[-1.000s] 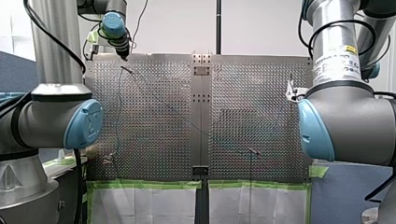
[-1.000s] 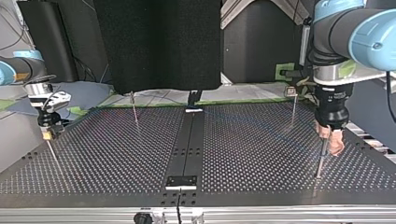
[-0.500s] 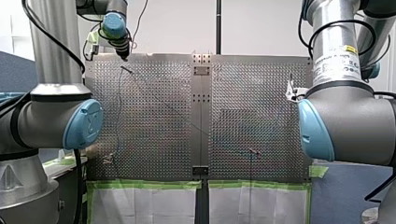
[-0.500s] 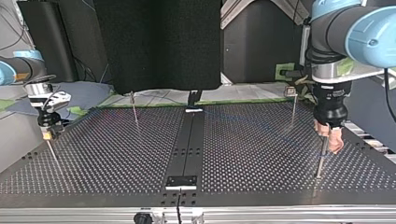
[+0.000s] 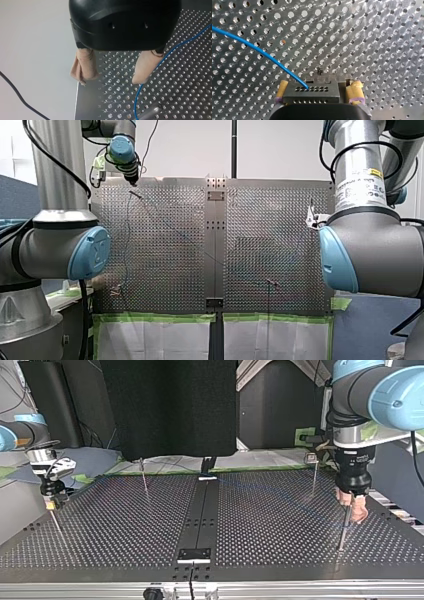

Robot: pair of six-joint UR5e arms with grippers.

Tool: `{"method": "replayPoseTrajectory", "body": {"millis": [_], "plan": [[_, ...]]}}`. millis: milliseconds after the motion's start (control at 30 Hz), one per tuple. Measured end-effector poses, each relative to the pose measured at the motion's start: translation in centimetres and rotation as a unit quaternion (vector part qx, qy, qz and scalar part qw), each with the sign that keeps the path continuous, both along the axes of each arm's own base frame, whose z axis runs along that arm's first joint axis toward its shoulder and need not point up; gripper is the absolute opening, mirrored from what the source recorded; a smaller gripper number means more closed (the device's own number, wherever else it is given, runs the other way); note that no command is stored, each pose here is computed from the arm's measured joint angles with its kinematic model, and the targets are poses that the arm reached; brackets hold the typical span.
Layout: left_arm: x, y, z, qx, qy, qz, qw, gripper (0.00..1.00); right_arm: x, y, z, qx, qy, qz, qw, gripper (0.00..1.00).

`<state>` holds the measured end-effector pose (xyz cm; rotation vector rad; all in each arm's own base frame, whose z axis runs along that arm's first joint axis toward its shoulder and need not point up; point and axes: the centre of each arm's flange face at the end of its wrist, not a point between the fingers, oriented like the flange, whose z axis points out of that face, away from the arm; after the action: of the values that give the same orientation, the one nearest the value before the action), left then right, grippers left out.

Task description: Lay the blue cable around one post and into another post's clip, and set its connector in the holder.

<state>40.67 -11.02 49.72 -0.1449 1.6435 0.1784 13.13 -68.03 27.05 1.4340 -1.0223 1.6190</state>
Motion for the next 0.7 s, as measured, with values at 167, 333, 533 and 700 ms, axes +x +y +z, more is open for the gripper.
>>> {"method": "replayPoseTrajectory", "body": {"millis": [167,333,533,700], "plan": [[0.0,0.1,0.0,-0.001,0.0,0.003,1.0,1.0,0.0,0.0,0.0,0.0,0.0,0.0,1.0,1.0],[0.2,0.5,0.0,-0.005,-0.002,0.009,1.0,1.0,0.0,0.0,0.0,0.0,0.0,0.0,1.0,1.0],[0.6,1.2,-0.5,-0.005,0.002,0.021,0.9998,1.0,0.0,0.0,0.0,0.0,0.0,0.0,1.0,1.0],[0.9,1.9,-0.7,-0.005,0.002,0.033,0.9994,1.0,0.0,0.0,0.0,0.0,0.0,0.0,1.0,1.0]]}}
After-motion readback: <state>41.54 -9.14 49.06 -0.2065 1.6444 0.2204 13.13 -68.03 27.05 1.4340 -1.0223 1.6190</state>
